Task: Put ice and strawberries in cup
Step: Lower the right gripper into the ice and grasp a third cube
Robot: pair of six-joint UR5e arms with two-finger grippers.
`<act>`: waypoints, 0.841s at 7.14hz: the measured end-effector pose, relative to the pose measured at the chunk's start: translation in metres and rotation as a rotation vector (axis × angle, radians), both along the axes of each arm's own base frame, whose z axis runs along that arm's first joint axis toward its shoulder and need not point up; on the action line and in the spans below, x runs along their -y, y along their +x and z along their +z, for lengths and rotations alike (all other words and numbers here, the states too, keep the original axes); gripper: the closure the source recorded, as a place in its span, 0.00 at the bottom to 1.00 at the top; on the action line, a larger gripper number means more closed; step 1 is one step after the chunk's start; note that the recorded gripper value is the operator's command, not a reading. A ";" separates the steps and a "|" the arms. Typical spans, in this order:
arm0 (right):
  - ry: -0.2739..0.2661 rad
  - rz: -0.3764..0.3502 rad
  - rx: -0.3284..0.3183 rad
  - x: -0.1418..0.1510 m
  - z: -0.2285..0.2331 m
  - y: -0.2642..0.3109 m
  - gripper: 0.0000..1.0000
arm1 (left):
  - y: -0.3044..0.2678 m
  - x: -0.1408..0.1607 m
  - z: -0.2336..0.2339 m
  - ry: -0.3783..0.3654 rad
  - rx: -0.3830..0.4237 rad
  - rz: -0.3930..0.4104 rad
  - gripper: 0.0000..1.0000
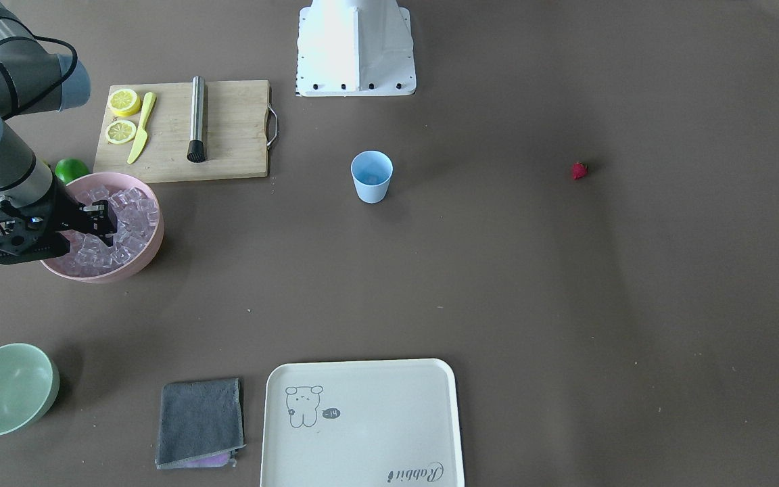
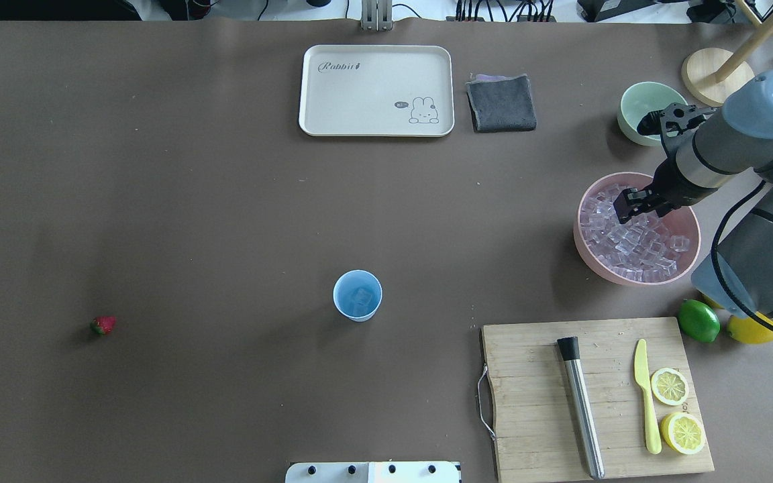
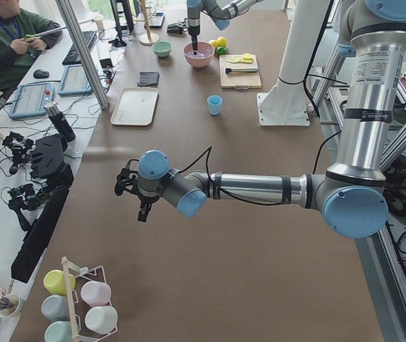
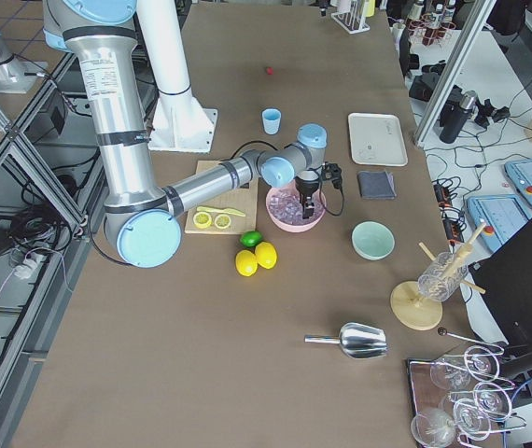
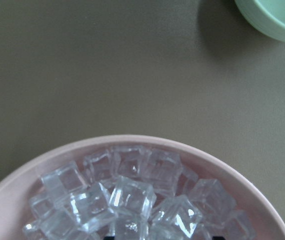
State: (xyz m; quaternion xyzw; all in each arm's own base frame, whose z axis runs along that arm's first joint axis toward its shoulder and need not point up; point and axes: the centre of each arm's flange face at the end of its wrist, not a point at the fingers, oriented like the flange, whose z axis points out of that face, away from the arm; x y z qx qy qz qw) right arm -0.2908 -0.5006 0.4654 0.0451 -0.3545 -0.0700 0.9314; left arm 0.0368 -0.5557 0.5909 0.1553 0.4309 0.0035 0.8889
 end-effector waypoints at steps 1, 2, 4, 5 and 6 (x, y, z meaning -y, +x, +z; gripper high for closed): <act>-0.001 0.000 -0.005 -0.001 0.002 -0.001 0.46 | 0.000 0.001 -0.001 0.001 0.000 0.000 0.02; -0.003 -0.001 -0.009 -0.002 0.004 -0.002 0.79 | 0.001 0.001 -0.002 0.004 0.000 0.001 0.02; -0.003 -0.003 -0.010 -0.002 0.005 -0.003 1.00 | 0.001 0.002 -0.003 0.006 -0.001 0.002 0.02; 0.000 -0.005 -0.007 -0.001 0.002 -0.004 1.00 | 0.001 0.003 -0.004 0.007 -0.001 0.002 0.02; 0.003 -0.005 -0.004 -0.001 0.000 -0.004 1.00 | 0.001 0.003 -0.004 0.008 -0.001 0.002 0.02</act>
